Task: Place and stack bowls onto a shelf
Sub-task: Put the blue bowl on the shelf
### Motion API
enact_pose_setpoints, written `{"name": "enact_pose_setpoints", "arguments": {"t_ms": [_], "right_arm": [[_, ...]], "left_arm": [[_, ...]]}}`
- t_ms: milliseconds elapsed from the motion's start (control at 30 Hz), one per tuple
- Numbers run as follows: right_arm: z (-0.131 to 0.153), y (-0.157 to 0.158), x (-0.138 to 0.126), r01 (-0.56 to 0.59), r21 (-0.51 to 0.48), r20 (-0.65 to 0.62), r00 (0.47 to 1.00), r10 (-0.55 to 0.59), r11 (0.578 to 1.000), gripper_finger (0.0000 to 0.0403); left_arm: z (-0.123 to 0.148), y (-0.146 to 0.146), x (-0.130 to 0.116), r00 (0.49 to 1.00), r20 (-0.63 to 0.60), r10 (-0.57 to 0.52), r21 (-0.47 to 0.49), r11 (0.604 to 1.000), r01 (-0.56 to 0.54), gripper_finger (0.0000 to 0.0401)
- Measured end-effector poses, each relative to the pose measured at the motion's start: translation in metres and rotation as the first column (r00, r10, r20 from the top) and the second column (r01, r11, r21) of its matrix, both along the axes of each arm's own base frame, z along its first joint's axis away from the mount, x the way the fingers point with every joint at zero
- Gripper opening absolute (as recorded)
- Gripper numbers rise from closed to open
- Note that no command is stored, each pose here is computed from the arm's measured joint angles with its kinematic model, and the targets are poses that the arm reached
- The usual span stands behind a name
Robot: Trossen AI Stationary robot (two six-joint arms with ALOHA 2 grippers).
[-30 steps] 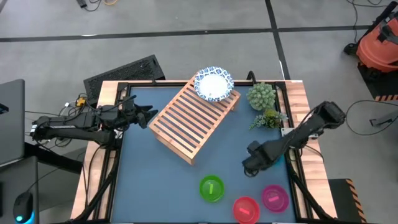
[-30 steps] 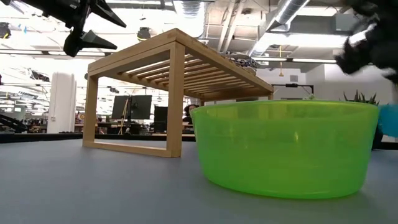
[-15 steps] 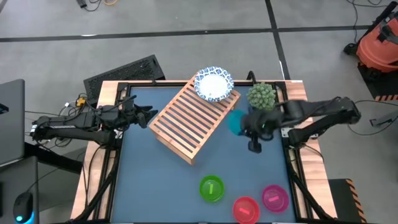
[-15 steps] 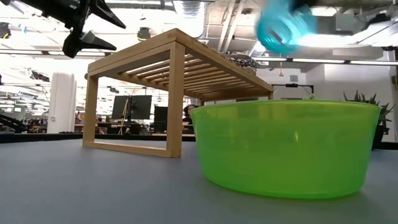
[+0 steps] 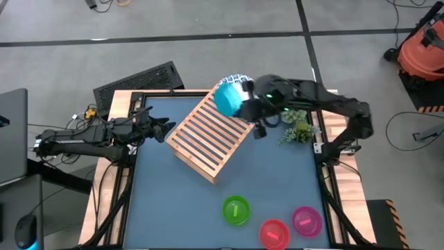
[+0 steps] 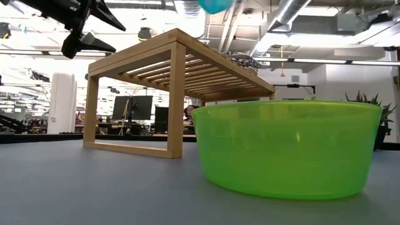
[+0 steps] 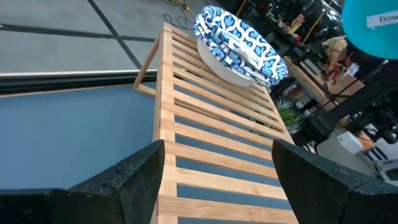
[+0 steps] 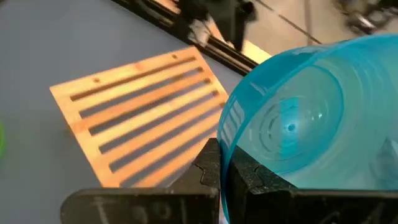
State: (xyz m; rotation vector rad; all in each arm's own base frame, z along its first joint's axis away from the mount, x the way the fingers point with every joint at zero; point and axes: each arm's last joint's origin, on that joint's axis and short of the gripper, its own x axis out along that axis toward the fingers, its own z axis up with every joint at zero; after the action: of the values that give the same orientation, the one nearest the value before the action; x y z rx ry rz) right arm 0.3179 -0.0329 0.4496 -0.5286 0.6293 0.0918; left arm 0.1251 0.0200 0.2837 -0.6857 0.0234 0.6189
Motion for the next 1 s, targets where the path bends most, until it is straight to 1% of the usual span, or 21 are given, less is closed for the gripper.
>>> {"name": "enact_pose_setpoints", "arguments": {"t_ms": [100, 233, 367, 467, 600, 667, 700, 800, 900, 1000], "right_arm": [[-0.009, -0.004, 0.024, -0.061, 0.003, -0.033, 0.998, 0.061, 0.998, 0.0022], [-0.033, 0.003, 0.054, -0.131, -0.017, -0.118, 0.985, 0.128, 0.991, 0.0022], [-0.063, 0.015, 0.073, -0.228, -0.05, -0.256, 0.944, 0.208, 0.972, 0.0022], [-0.086, 0.02, 0.083, -0.268, -0.1, -0.38, 0.9, 0.212, 0.958, 0.0022], [-0.108, 0.024, 0.091, -0.307, -0.182, -0.5, 0.847, 0.18, 0.934, 0.0022], [-0.111, 0.025, 0.09, -0.326, -0.21, -0.534, 0.828, 0.172, 0.922, 0.0022], [-0.111, 0.025, 0.089, -0.337, -0.215, -0.545, 0.82, 0.174, 0.917, 0.0022], [-0.109, 0.027, 0.09, -0.362, -0.231, -0.538, 0.821, 0.191, 0.903, 0.0022], [-0.11, 0.025, 0.088, -0.369, -0.229, -0.554, 0.81, 0.191, 0.901, 0.0022], [-0.113, 0.022, 0.082, -0.397, -0.211, -0.609, 0.768, 0.197, 0.893, 0.0022]], "left_arm": [[-0.002, 0.0, -0.001, 1.0, -0.026, 0.0, -0.002, 1.0, 0.0, 0.0281], [-0.004, 0.0, -0.001, 0.999, -0.043, 0.002, -0.012, 1.0, -0.003, 0.0281], [-0.004, 0.0, -0.001, 0.999, -0.038, 0.004, -0.019, 1.0, -0.005, 0.0281], [-0.005, 0.0, -0.001, 0.999, -0.036, 0.007, -0.027, 1.0, -0.008, 0.0281], [-0.006, 0.0, -0.002, 0.999, -0.039, 0.011, -0.041, 0.999, -0.013, 0.0281], [-0.005, 0.0, -0.002, 0.999, -0.037, 0.012, -0.042, 0.999, -0.013, 0.0281], [-0.005, 0.0, -0.002, 0.999, -0.036, 0.012, -0.042, 0.999, -0.013, 0.0281], [-0.006, 0.0, -0.002, 0.999, -0.036, 0.014, -0.045, 0.999, -0.015, 0.0281], [-0.006, 0.0, -0.002, 0.999, -0.036, 0.014, -0.045, 0.999, -0.016, 0.0281], [-0.005, 0.0, -0.002, 0.999, -0.035, 0.015, -0.044, 0.999, -0.016, 0.0281]]}}
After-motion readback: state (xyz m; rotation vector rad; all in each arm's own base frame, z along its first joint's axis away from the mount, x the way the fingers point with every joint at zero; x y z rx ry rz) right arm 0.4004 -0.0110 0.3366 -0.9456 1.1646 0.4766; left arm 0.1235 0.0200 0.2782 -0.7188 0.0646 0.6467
